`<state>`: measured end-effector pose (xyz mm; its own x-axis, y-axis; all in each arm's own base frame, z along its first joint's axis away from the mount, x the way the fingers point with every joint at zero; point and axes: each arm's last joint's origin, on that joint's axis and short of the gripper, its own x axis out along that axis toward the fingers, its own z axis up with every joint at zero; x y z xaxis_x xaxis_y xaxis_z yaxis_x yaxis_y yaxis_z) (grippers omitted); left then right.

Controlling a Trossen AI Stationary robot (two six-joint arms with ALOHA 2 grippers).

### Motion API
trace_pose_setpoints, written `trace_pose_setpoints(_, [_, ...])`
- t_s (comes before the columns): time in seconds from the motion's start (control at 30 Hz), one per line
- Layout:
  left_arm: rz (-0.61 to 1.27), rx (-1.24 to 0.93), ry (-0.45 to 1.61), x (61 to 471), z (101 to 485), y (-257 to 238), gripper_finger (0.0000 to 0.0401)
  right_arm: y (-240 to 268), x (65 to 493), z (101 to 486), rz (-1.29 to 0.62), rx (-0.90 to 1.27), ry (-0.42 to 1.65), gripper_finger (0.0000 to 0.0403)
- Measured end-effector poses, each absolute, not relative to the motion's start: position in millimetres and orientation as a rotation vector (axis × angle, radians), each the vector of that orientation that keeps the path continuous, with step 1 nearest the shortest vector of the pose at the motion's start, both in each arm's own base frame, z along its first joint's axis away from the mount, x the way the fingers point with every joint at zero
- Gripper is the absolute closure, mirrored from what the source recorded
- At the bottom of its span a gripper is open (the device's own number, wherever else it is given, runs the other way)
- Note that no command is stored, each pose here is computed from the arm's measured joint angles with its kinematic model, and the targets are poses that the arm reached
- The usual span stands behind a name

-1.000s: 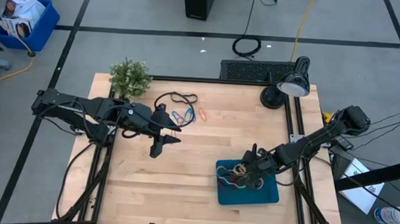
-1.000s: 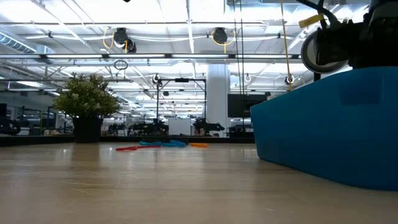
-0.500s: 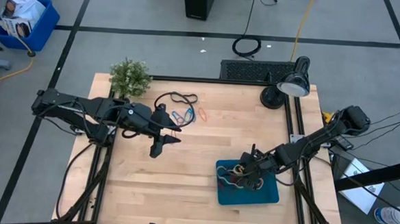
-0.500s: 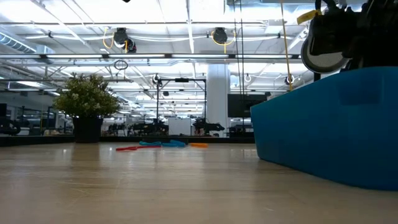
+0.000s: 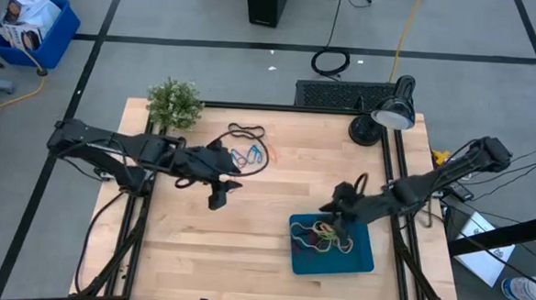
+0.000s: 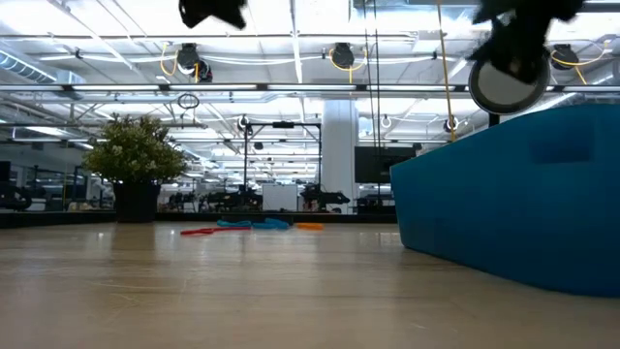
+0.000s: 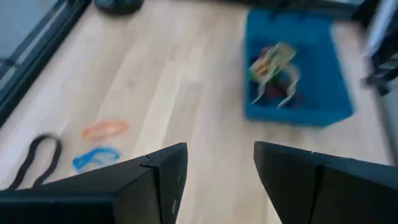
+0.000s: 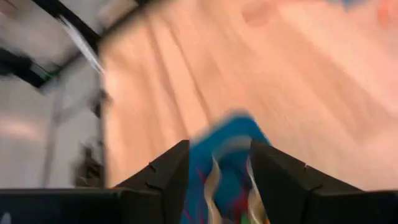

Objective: Pick and place rubber bands into bin
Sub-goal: Put the red rubber band into the blue bin

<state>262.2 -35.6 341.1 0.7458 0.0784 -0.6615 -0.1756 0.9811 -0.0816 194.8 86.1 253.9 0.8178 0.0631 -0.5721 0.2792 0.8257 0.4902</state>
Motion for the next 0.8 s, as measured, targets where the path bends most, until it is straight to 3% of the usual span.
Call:
trace_pose_setpoints(0.27, [0.262,-0.138,1.064,280,288,-29,0.0210,76,189,295,-0.014,0.565,0.298,0.0242])
trace_pose_setpoints(0.53, [0.333,-0.203,1.319,304,236,-11,0.0210,68,192,296,-0.048,0.554,0.272,0.0238])
trace_pose_setpoints(0.8, [0.399,-0.306,1.435,320,198,10,0.0210,58,197,294,-0.097,0.563,0.266,0.0242])
